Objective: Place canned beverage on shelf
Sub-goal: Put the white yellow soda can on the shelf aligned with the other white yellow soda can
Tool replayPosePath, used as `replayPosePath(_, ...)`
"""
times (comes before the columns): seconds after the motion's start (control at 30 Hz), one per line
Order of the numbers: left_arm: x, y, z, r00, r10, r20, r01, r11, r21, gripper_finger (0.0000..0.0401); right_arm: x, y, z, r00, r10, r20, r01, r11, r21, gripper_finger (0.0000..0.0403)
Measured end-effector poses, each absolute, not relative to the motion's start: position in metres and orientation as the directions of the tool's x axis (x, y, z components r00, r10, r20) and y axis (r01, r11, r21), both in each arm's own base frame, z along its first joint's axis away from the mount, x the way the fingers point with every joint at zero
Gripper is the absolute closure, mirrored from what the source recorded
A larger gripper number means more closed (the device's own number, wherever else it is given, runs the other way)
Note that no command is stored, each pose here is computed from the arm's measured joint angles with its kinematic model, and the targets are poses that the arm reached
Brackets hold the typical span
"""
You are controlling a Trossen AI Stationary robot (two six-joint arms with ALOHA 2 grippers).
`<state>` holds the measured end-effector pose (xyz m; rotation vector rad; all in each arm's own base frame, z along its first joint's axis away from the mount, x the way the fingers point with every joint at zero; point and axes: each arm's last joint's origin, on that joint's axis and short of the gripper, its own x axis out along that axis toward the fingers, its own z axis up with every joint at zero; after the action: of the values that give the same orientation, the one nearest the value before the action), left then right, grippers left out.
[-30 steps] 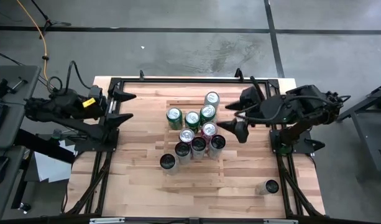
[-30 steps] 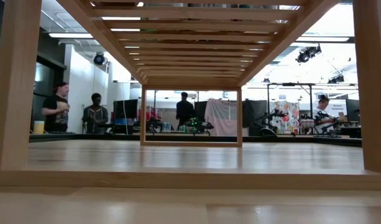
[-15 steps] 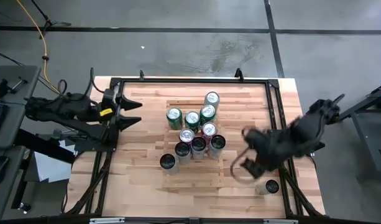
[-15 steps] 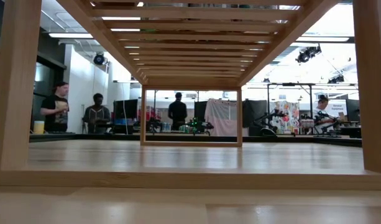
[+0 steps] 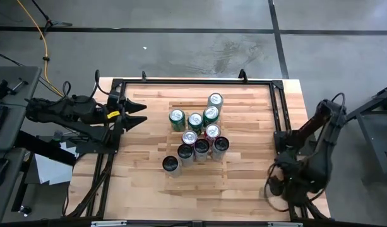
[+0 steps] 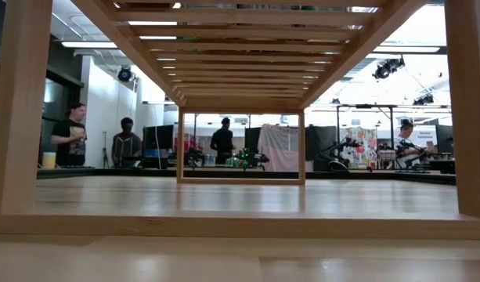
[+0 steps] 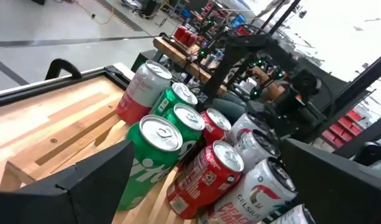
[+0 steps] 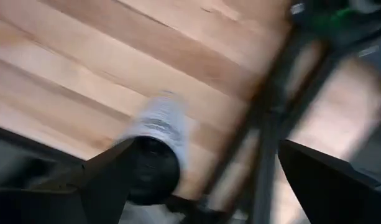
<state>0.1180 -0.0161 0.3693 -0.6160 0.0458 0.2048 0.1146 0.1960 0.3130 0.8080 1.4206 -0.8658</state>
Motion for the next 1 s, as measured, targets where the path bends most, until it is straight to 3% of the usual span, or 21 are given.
replayPosePath(0.13,0.118,-0.016,0.372,0.982,0.176,-0.074,-0.186,0.793,-0.581,0.0002,0.097,0.191,0.315,0.143,0.061,-0.988,0.914,0.375,0.156,0.0029)
replayPosePath(0.5,0.119,-0.016,0.373,0.982,0.176,-0.063,-0.179,0.792,-0.583,0.0002,0.119,0.206,0.297,0.121,0.149,-0.981,0.935,0.316,0.163,0.0029)
replayPosePath(0.67,0.119,-0.016,0.373,0.982,0.176,-0.063,-0.180,0.802,-0.569,0.0002,0.123,0.216,0.284,0.026,0.141,-0.990,0.944,0.322,0.071,0.0029)
replayPosePath(1.0,0.119,-0.016,0.373,0.982,0.176,-0.064,-0.182,0.811,-0.555,0.0002,0.135,0.226,0.268,0.006,0.113,-0.994,0.950,0.308,0.040,0.0029)
